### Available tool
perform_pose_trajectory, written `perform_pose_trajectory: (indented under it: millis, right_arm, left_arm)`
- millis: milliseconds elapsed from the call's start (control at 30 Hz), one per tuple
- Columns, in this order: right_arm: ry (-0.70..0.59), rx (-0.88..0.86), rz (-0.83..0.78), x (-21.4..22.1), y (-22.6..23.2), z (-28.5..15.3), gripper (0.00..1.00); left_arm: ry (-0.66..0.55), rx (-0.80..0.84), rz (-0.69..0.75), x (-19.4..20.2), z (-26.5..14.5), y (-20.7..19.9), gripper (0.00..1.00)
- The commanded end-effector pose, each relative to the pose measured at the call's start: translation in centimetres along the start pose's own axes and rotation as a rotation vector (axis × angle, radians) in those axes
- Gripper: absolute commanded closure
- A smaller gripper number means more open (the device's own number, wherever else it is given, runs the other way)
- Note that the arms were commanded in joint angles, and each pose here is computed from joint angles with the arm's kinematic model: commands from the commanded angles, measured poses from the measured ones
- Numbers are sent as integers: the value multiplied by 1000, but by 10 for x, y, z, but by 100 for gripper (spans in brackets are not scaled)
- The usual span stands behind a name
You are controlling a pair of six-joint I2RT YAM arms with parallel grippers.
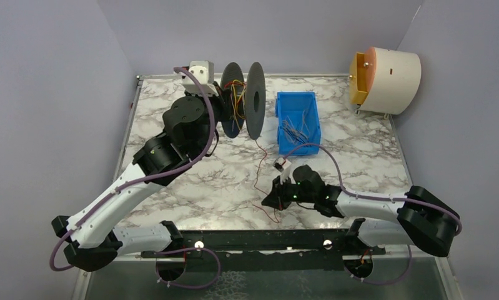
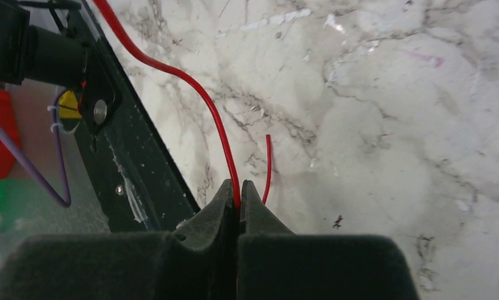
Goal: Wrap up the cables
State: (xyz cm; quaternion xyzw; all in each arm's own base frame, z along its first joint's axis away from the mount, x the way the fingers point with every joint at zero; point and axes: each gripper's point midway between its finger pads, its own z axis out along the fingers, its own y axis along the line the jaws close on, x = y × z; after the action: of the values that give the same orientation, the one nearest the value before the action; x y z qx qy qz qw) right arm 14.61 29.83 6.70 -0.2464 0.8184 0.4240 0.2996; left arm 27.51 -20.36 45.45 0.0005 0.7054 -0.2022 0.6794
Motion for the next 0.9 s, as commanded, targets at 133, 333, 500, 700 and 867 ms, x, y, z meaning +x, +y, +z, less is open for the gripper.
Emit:
perform_pose_trajectory:
  millis: [133, 333, 500, 700, 867]
  right_arm:
    - [26, 15, -123, -2, 49, 3, 99]
    - [30, 7, -226, -18, 89, -5, 99]
    - [-9, -16, -270, -42, 119, -19, 99]
    - [-52, 15, -299, -81, 141, -41, 99]
    - [-156, 76, -344, -128, 152, -70, 99]
  left_arm:
    - [-143, -226, 41, -16, 47, 33, 100]
    - [-102, -310, 97, 17, 88, 64, 100]
    - [-66, -373, 151, 42, 108, 86, 100]
    - [-4, -401, 213, 67, 122, 97, 100]
    - [40, -410, 260, 91, 124, 105, 100]
